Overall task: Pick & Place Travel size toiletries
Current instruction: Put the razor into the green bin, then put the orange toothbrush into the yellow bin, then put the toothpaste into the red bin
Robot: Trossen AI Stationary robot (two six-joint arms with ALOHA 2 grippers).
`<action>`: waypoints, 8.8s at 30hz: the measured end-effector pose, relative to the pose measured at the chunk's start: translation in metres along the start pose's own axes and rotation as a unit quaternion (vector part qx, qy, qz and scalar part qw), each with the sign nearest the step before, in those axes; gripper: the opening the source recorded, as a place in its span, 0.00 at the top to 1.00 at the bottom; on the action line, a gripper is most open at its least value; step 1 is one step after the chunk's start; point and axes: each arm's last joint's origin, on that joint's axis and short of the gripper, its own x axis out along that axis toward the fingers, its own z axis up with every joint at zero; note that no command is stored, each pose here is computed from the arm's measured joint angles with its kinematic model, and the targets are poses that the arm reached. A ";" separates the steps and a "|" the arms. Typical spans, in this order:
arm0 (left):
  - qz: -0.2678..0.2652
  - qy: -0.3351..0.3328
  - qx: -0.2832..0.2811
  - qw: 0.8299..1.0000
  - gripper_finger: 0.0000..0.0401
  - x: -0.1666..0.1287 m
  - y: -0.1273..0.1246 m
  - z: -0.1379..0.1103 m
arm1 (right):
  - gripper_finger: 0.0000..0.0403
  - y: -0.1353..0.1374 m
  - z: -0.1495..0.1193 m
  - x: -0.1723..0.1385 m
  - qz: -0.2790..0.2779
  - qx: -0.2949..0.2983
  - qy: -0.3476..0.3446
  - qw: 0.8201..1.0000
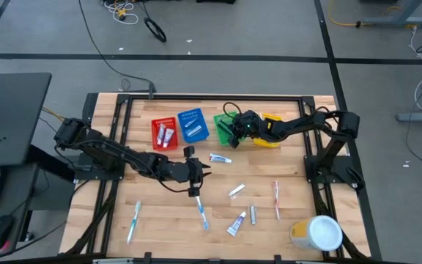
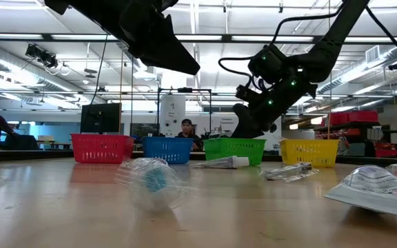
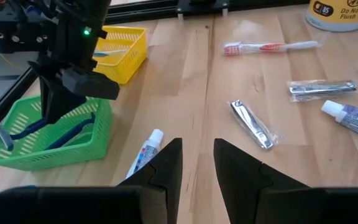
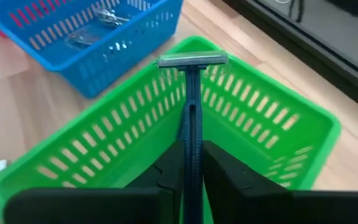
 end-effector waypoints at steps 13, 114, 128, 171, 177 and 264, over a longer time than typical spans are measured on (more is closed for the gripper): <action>0.000 0.000 -0.008 1.000 0.75 0.000 0.000 0.000 | 0.72 0.014 0.007 -0.009 0.039 -0.006 -0.017 0.999; -0.035 0.006 0.001 0.999 0.75 0.000 -0.002 -0.001 | 0.72 0.160 -0.121 -0.165 -0.104 0.239 0.457 0.851; -0.035 0.005 0.001 0.999 0.75 0.000 -0.002 -0.001 | 0.93 0.153 -0.110 -0.160 -0.070 0.180 0.427 0.883; -0.024 0.002 0.016 1.000 0.75 0.000 -0.001 0.000 | 0.92 -0.047 -0.038 -0.088 -0.222 0.181 0.081 0.955; -0.024 0.002 0.019 1.000 0.75 0.000 -0.001 0.000 | 0.86 -0.049 -0.040 -0.086 -0.177 0.179 0.078 0.965; -0.027 0.052 -0.004 0.998 0.54 0.040 0.031 -0.019 | 0.75 0.143 -0.045 -0.098 0.168 -0.192 0.020 0.967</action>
